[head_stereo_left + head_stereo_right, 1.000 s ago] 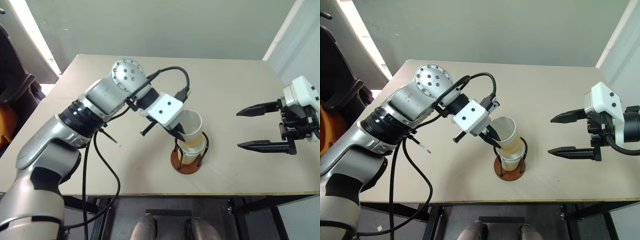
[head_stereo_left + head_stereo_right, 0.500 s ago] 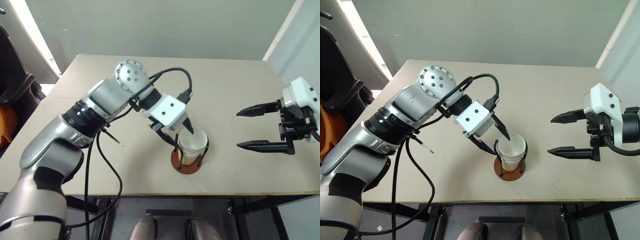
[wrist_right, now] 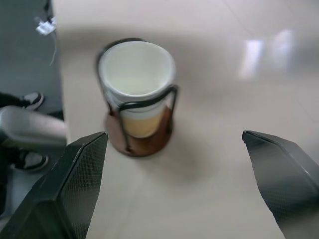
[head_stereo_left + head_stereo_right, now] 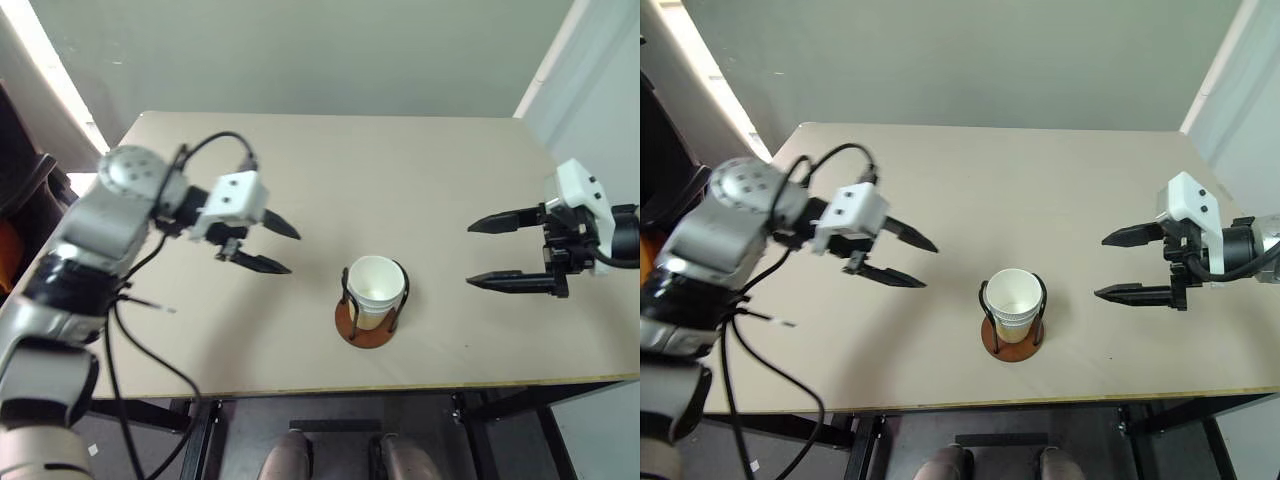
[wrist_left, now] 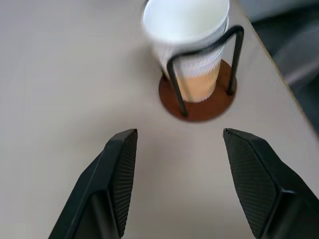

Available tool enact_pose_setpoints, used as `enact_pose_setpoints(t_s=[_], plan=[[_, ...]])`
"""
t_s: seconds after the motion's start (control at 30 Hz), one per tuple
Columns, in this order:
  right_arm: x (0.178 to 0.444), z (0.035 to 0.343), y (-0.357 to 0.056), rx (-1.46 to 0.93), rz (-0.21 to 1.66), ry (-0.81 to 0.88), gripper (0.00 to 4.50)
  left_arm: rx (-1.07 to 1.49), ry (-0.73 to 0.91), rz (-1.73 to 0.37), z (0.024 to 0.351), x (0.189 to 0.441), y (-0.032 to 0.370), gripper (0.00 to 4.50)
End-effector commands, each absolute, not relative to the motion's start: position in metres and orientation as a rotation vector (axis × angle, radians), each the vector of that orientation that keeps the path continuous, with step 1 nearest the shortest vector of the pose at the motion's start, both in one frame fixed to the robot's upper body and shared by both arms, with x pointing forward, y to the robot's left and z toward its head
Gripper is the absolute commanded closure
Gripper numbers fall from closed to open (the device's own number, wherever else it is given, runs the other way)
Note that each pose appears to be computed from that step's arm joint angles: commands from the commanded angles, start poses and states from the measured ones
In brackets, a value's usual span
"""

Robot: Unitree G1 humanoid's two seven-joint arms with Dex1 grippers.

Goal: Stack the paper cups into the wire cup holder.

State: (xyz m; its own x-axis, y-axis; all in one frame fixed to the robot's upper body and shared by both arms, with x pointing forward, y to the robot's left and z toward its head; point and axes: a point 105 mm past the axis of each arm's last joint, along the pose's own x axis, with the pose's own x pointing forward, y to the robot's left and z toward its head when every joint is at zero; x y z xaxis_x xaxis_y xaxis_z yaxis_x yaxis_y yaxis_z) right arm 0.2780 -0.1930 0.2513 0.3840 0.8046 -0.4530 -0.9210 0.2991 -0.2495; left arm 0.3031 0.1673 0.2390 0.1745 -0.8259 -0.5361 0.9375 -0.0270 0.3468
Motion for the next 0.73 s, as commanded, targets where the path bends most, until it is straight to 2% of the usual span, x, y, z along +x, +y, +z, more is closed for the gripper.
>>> enact_pose_setpoints(t_s=[0.03, 0.13, 0.3, 0.73], plan=[[0.282, 0.266, -0.197, -0.519, 1.151, 0.206, 0.00, 0.675, 0.136, -1.362, 0.255, 0.290, 0.172, 1.59], [0.290, 0.266, -0.197, -0.538, 1.149, 0.199, 0.00, 0.616, 0.170, -1.254, 0.246, 0.290, 0.188, 1.59], [0.294, 0.267, -0.183, -0.546, 1.193, 0.153, 0.00, 0.588, 0.158, -0.996, 0.251, 0.307, 0.218, 1.59], [0.302, 0.260, -0.183, -0.493, 1.170, 0.139, 0.00, 0.599, 0.179, -0.882, 0.250, 0.296, 0.238, 1.59]])
